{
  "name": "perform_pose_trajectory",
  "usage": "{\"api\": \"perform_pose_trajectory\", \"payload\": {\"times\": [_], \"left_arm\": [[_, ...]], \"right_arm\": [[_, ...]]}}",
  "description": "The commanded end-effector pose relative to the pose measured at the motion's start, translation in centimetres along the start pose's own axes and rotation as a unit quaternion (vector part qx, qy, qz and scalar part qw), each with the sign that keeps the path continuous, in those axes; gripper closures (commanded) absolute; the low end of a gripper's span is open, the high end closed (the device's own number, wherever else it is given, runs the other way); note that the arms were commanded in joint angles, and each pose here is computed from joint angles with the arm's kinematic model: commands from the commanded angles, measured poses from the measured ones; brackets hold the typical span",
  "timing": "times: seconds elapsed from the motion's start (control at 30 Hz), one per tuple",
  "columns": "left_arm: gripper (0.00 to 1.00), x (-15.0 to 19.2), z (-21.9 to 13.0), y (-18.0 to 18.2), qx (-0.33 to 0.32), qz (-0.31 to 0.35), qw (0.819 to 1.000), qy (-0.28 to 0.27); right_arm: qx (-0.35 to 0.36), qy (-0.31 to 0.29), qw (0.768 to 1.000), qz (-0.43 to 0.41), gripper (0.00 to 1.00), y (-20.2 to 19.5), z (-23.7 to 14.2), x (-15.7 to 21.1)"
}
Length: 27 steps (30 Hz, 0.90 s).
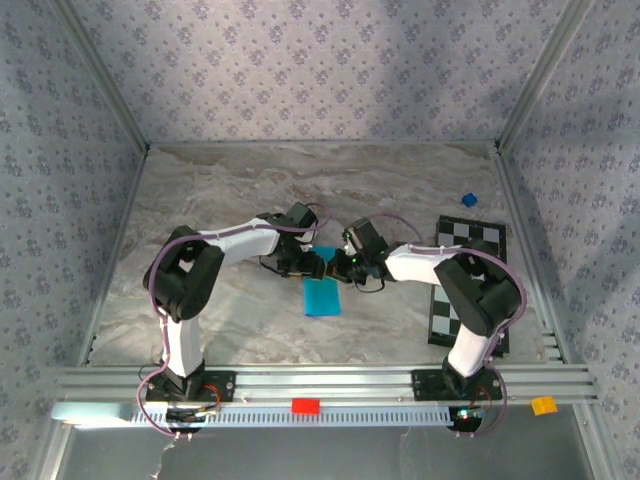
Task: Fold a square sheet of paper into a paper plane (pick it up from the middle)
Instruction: Hold the square sheet of paper at the center of the table.
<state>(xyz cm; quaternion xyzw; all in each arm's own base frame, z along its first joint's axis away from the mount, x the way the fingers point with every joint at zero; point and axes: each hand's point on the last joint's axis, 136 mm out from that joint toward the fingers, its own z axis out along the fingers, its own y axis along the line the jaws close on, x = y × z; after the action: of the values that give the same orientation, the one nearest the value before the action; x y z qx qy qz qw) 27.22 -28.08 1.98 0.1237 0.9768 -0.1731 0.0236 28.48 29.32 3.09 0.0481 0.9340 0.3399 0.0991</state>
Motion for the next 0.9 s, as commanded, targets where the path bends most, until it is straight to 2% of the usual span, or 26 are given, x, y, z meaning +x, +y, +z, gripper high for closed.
{"api": "perform_pose_trajectory", "payload": {"times": [0.0,0.23,0.4,0.53,0.67,0.87], "left_arm": [[0.45,1.5,3.9,1.8,-0.035,0.008,0.999,0.028],[0.44,0.5,2.3,0.8,-0.019,-0.003,1.000,0.003],[0.38,-1.6,-2.3,-1.1,0.017,-0.028,0.997,-0.067],[0.35,-2.6,-6.2,-2.0,0.063,-0.056,0.988,-0.128],[0.51,-2.8,-8.2,-4.0,0.164,-0.072,0.973,-0.144],[0.81,-2.7,-6.9,-6.2,0.247,-0.088,0.958,-0.115]], "right_arm": [[0.041,0.014,0.999,0.009,1.00,-2.3,0.8,1.1],[0.106,0.036,0.994,-0.005,1.00,-5.8,0.7,2.5],[0.124,0.049,0.990,-0.040,1.00,-6.3,0.1,2.2],[0.111,0.059,0.990,-0.056,1.00,-5.9,0.0,1.9],[0.113,0.073,0.989,-0.069,1.00,-6.1,0.0,1.7],[0.128,0.078,0.987,-0.056,1.00,-6.7,0.4,2.2]]}}
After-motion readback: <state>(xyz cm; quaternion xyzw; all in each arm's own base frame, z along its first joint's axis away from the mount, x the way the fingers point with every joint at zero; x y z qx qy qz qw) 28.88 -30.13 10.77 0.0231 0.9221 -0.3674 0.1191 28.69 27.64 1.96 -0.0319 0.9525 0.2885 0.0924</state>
